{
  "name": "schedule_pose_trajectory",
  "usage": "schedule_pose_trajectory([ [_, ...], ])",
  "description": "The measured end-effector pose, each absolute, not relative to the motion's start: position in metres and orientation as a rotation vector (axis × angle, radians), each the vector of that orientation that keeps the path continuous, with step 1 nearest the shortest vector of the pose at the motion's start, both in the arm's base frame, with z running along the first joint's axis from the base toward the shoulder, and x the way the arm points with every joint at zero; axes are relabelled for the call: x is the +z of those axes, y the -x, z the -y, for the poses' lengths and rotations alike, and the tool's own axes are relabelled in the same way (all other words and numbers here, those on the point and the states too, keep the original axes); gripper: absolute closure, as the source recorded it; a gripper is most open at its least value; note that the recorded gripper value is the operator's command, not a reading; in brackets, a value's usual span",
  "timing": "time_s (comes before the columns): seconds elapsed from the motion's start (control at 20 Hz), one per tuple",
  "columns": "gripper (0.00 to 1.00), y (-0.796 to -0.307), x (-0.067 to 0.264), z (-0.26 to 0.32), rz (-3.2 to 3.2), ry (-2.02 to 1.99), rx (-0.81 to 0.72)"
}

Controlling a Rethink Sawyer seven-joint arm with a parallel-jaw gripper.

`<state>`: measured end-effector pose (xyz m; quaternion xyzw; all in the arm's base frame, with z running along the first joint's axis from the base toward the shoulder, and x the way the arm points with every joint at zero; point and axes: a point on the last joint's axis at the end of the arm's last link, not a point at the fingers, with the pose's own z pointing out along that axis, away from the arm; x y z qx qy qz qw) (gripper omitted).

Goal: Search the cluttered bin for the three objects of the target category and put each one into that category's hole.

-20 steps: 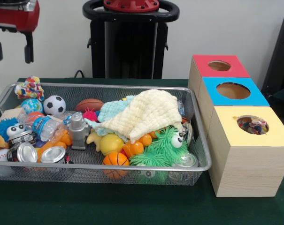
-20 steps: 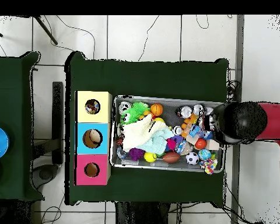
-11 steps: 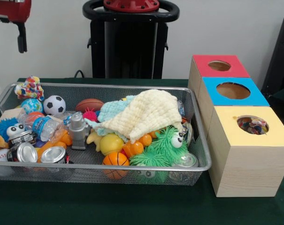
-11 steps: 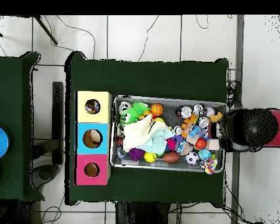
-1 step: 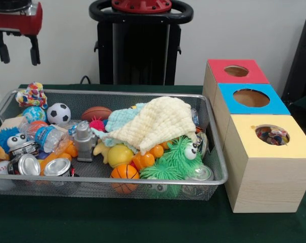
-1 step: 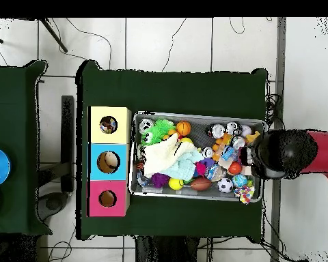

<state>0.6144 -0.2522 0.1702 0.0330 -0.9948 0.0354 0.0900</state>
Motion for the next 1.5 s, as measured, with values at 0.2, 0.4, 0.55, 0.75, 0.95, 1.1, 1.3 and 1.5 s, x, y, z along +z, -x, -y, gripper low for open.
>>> schedule_pose_trajectory([
  [0.2, 0.00, -0.606, 0.151, 0.243, 2.928, -0.116, 0.057],
  [0.4, 0.00, -0.602, 0.138, 0.239, 2.911, -0.124, 0.025],
  [0.55, 0.00, -0.600, 0.132, 0.238, 2.914, -0.133, 0.021],
  [0.75, 0.00, -0.601, 0.129, 0.244, 2.944, -0.146, 0.047],
  [0.95, 0.00, -0.603, 0.128, 0.255, 2.997, -0.176, 0.123],
  [1.1, 0.00, -0.606, 0.130, 0.261, 3.029, -0.209, 0.188],
  [1.3, 0.00, -0.610, 0.128, 0.261, 3.047, -0.261, 0.251],
  [1.5, 0.00, -0.612, 0.119, 0.250, 3.035, -0.309, 0.257],
])
